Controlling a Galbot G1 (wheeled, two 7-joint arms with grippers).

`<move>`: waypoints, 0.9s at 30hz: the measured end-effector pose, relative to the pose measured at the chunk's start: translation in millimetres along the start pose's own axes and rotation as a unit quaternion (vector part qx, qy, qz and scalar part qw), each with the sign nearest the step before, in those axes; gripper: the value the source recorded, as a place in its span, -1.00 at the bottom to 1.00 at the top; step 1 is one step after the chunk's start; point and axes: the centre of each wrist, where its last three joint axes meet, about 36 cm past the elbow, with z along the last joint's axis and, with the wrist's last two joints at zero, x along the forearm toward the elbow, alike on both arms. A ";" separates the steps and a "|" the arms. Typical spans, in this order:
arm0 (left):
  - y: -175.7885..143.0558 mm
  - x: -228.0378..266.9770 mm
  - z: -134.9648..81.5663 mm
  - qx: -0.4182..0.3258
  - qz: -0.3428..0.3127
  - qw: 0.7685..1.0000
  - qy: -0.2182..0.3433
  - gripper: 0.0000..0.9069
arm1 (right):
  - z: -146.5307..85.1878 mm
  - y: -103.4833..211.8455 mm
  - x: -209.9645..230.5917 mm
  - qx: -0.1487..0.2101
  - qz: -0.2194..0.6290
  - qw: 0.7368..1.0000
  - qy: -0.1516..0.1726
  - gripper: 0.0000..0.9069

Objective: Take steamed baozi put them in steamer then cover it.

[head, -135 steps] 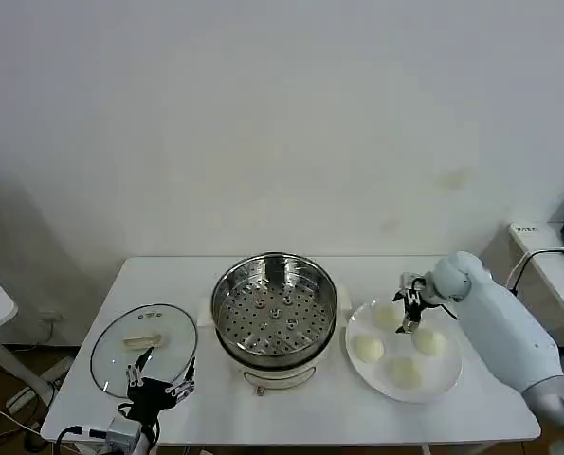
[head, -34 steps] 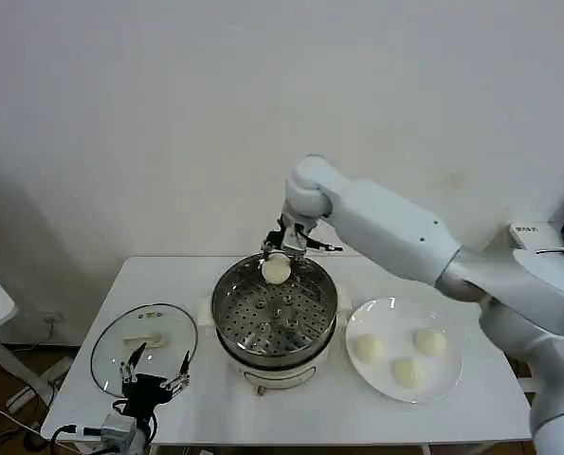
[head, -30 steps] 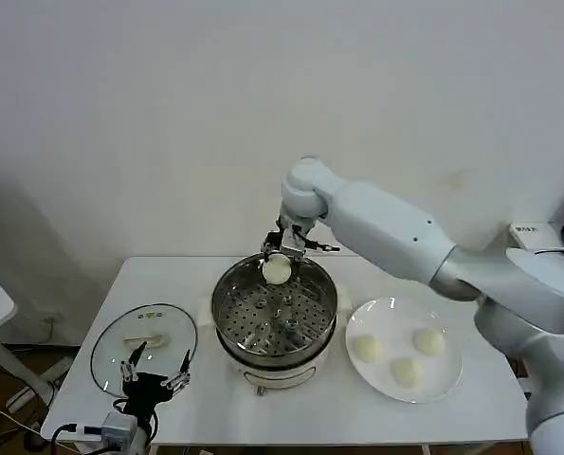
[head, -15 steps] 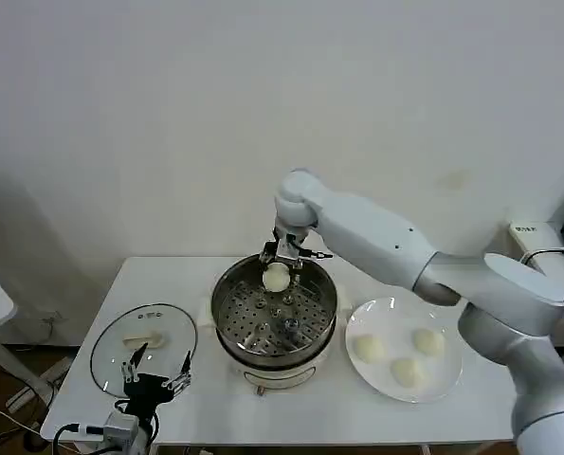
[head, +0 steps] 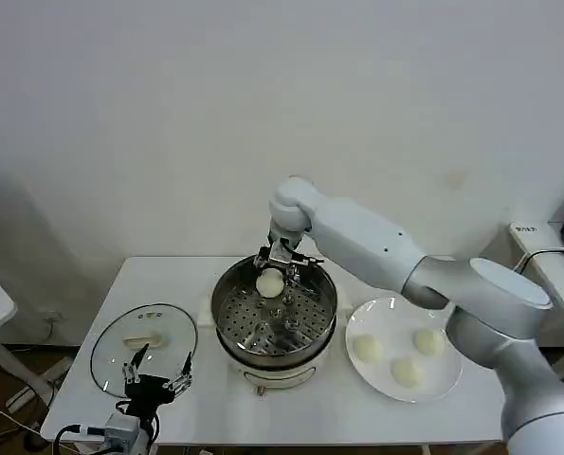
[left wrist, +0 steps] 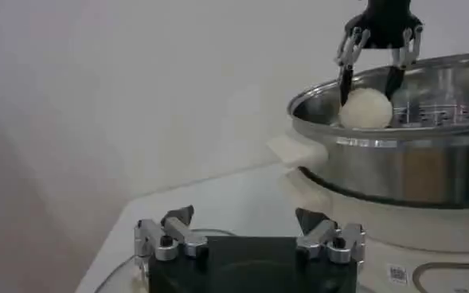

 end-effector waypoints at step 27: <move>-4.1 -1.9 1.0 -0.003 0.006 1.000 0.004 1.00 | 5.0 22.7 61.3 -0.041 0.068 0.997 0.011 1.00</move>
